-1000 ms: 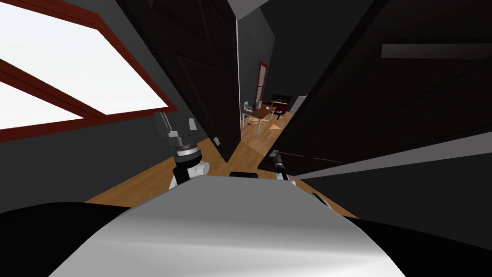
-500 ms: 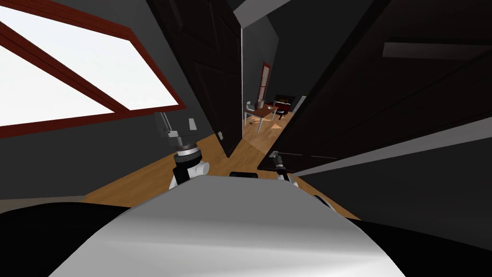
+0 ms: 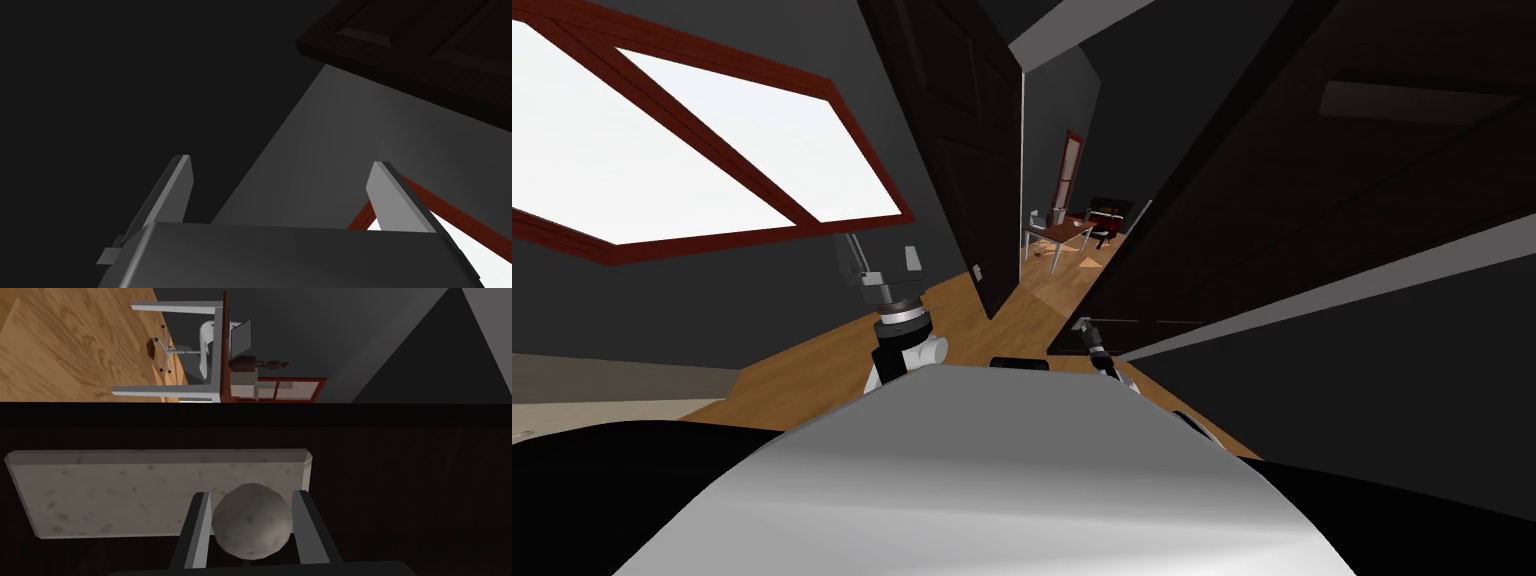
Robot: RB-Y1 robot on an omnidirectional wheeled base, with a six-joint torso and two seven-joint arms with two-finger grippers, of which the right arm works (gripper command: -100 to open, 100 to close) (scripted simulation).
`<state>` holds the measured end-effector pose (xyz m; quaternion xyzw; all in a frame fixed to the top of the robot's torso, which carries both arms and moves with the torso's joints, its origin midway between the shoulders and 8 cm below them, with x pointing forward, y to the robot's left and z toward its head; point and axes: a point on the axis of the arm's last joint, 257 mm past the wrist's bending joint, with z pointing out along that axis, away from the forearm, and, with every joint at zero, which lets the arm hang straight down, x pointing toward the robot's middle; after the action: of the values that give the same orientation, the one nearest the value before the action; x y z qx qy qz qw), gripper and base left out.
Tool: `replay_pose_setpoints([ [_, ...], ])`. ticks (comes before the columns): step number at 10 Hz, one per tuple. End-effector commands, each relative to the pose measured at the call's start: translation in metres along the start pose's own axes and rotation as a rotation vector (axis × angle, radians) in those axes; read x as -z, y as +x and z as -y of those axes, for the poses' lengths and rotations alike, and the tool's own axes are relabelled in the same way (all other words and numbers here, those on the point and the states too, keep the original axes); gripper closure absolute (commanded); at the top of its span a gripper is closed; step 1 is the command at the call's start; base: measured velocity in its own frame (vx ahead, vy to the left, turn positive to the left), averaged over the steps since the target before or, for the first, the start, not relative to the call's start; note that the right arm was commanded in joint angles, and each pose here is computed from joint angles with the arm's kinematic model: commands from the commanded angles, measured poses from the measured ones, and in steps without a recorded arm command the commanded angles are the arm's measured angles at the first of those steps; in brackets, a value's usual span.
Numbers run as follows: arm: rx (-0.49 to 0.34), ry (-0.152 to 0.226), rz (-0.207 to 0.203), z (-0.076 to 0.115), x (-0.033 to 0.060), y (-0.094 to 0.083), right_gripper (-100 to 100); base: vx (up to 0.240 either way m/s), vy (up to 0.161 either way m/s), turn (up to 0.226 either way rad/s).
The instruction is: Pull the door open
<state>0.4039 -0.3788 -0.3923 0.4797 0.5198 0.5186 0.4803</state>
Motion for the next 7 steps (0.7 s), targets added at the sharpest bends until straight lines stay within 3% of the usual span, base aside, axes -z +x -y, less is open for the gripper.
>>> replay_pose_setpoints([
  [1, 0.0, 0.0, 0.0, 0.0, 0.0, 0.0, 100, -0.107, -0.019, 0.013],
  [2, 0.0, 0.003, -0.026, 0.002, 0.0137, 0.001, 100, -0.129, -0.033, 0.109],
  [7, 0.002, -0.001, -0.067, 0.001, 0.0326, 0.001, 100, -0.131, -0.053, 0.073],
])
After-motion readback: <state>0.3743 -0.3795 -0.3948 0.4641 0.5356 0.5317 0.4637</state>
